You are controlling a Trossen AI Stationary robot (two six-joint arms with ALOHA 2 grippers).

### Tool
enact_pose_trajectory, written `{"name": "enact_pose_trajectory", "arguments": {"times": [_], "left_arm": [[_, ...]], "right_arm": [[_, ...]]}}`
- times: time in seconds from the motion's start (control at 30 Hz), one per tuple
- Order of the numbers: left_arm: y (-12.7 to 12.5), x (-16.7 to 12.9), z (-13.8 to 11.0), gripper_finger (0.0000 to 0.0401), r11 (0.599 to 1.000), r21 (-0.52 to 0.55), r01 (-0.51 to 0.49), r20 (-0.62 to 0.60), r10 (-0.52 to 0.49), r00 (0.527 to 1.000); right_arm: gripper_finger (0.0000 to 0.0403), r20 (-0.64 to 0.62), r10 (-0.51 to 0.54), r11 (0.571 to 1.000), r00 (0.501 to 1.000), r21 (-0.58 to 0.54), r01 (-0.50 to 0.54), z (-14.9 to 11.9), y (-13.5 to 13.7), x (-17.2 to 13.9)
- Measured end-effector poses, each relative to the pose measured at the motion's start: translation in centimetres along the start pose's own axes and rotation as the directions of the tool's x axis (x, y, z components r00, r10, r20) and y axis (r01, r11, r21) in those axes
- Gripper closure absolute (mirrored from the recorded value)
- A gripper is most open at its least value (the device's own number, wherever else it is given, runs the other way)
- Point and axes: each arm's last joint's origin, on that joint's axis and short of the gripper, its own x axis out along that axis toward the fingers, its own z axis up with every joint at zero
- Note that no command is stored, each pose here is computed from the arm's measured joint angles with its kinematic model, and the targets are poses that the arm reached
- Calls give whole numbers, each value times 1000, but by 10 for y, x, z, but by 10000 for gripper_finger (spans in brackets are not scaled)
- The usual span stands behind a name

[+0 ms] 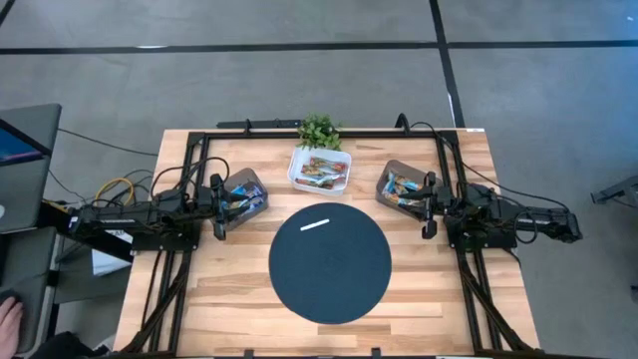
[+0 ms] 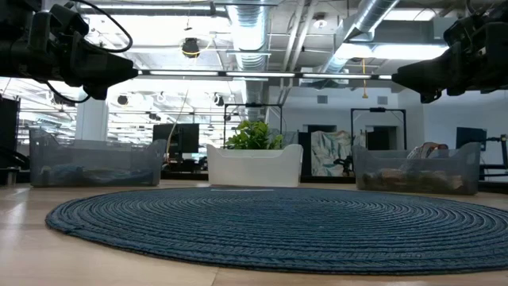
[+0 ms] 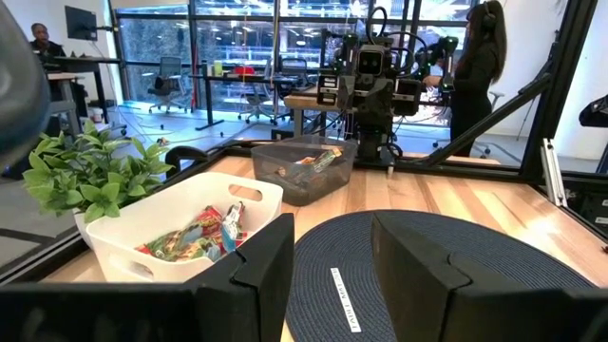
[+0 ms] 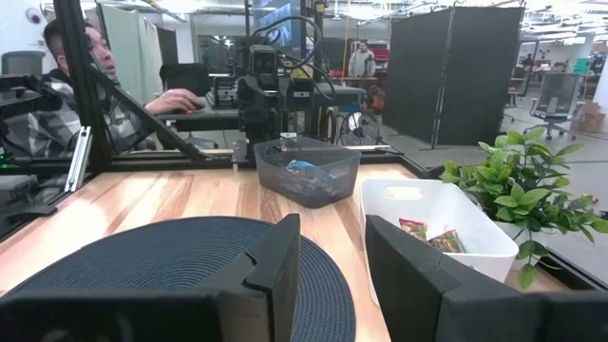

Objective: Pick and place Granola Bars by type
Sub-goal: Return to Home Position

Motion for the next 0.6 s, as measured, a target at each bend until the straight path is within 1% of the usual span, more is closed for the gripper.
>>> {"name": "enact_pose_trajectory", "arguments": {"times": [0.17, 0.6], "left_arm": [[0, 0, 0, 264, 1000, 13, 0, 0, 0, 1000], [0, 0, 0, 264, 1000, 7, 0, -1, 0, 1000]], "right_arm": [[286, 0, 0, 1000, 1000, 0, 0, 0, 0, 0], [286, 0, 0, 1000, 1000, 0, 0, 0, 0, 0]]}}
